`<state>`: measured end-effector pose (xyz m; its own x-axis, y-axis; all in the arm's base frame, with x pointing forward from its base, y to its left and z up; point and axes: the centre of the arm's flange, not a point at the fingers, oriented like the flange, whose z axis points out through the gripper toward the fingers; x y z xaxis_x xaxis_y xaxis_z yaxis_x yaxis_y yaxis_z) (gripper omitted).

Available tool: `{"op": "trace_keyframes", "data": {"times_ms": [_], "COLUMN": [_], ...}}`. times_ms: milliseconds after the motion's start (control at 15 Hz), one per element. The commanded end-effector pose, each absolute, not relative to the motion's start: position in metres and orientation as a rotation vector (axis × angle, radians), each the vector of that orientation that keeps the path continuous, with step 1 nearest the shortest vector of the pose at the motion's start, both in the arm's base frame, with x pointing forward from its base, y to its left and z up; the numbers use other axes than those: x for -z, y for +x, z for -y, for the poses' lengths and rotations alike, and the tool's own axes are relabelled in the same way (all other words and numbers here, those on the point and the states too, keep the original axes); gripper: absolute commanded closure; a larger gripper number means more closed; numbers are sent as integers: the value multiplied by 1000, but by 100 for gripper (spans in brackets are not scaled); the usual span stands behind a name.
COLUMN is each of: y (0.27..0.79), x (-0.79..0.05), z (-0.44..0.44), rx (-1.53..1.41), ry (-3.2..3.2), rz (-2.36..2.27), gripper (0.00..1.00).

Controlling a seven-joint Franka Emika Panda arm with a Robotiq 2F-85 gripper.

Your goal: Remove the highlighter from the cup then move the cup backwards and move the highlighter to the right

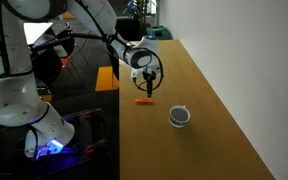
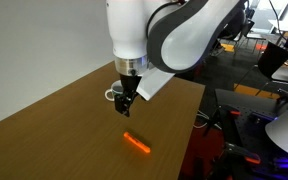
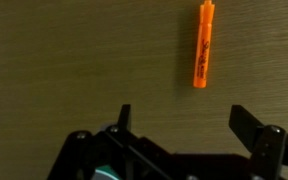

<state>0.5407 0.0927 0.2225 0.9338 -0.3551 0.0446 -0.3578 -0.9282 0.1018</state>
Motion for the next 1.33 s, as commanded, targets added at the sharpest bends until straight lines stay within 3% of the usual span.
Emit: {"op": "trace_keyframes", "data": {"times_ms": [0, 1133, 1200, 1267], "y": [512, 505, 507, 508], "x": [-212, -119, -118, -117], "z": [-120, -157, -157, -156], "rx": [-26, -209, -217, -224], "ry": [2935, 3027, 3026, 3027], "rz": [704, 555, 555, 551], "gripper": [0, 0, 1, 10]}}
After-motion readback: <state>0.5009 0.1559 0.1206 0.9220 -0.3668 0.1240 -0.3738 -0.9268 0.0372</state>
